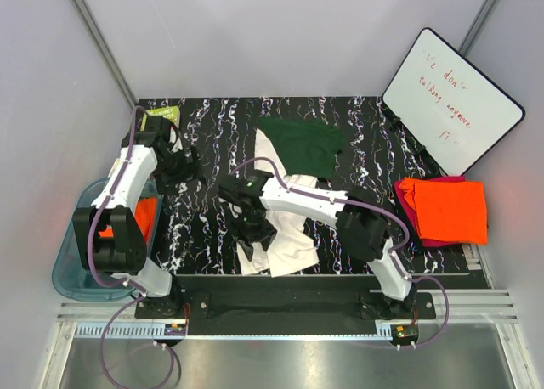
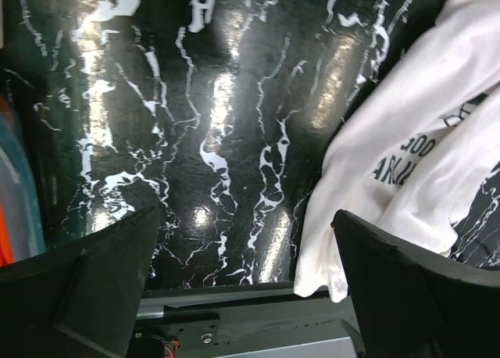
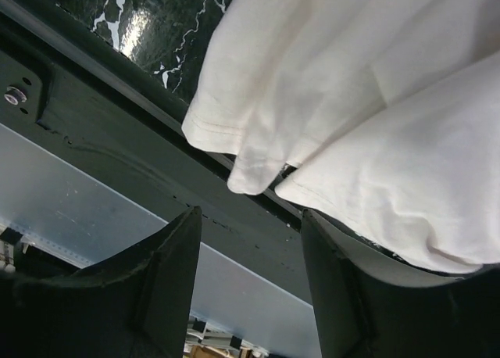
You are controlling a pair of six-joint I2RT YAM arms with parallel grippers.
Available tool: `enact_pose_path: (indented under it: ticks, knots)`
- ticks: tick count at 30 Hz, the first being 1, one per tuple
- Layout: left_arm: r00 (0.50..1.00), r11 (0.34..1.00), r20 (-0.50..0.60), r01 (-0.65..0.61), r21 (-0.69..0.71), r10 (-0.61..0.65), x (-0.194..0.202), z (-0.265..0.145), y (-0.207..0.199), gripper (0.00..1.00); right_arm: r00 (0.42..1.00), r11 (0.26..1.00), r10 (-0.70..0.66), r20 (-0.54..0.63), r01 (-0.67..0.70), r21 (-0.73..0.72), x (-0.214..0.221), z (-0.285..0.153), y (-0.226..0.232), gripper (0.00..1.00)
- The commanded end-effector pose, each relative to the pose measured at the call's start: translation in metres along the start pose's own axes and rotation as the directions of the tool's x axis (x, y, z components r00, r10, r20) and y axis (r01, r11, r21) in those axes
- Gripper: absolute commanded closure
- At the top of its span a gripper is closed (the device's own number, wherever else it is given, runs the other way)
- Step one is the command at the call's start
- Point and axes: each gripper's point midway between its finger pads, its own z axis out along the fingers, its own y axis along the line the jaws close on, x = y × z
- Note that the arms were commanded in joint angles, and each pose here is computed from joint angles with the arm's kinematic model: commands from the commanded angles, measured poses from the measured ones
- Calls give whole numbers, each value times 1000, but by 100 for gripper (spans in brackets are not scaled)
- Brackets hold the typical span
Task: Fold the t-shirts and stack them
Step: Fold the tshirt
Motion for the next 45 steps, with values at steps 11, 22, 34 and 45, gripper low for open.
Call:
enact_pose_path:
  ticks: [11, 22, 34, 45]
  knots:
    - [999, 999, -38, 34, 7, -33, 2, 10, 15, 1, 990, 999, -37, -137, 38, 7, 26, 43, 19, 53]
    - [999, 999, -33, 27, 33, -26, 2, 6, 10, 1, 990, 994, -24, -141, 39, 102, 23, 56, 4, 85]
    - [997, 999, -66, 34, 31, -32, 13, 17, 14, 1, 997, 994, -71, 2, 70, 84, 16, -12, 20, 98]
    - [993, 999, -108, 38, 15, -36, 19, 29, 19, 1, 998, 998, 23, -53, -19, 67, 58, -35, 15, 100]
